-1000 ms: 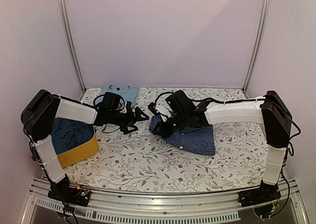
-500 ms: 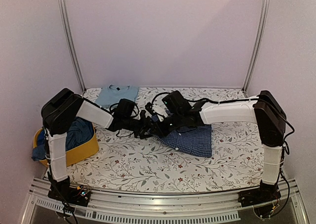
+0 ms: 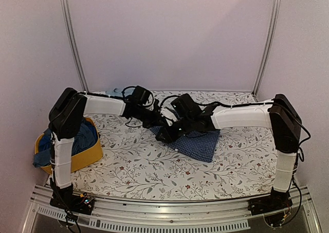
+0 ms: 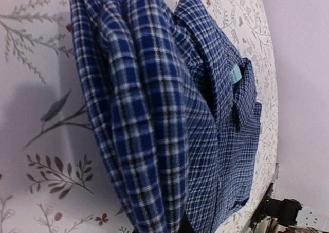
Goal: Fold and stack the mixed laundry pile
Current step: Pass from the right arm to the left, then place the square-folded shirt at the corner of the board.
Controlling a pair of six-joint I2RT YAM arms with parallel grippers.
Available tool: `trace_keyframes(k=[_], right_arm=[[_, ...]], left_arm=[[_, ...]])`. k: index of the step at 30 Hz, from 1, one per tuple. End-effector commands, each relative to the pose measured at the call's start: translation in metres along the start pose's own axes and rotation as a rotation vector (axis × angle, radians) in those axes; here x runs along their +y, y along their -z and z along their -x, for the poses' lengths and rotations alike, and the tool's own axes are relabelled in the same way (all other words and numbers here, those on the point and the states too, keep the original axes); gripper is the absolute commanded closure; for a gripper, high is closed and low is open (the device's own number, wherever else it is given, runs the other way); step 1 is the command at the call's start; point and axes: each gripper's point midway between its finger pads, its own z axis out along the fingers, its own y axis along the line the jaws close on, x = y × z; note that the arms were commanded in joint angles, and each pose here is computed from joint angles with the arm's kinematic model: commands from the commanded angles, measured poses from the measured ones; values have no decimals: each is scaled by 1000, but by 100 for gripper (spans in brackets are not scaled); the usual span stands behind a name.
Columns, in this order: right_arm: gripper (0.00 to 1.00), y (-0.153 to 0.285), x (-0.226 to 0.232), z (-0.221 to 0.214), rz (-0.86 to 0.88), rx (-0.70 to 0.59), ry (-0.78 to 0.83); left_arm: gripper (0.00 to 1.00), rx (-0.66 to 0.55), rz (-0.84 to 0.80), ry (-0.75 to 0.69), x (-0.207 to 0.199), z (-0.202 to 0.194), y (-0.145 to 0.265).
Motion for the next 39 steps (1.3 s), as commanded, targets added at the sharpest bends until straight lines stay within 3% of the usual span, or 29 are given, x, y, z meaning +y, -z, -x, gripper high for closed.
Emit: trace_keyframes(k=[1, 4, 10, 20, 39], right_arm=[[61, 48, -10, 25, -47, -89, -34], [55, 77, -23, 26, -82, -126, -77], [43, 117, -55, 2, -175, -140, -163], [42, 143, -79, -26, -233, -130, -236], [44, 139, -81, -19, -229, -133, -210]], left_arm=[[100, 7, 385, -232, 48, 27, 18], [100, -27, 533, -335, 60, 58, 33], [100, -126, 632, -470, 51, 123, 60], [100, -312, 727, -641, 17, 204, 104], [100, -572, 661, -692, -47, 256, 189]])
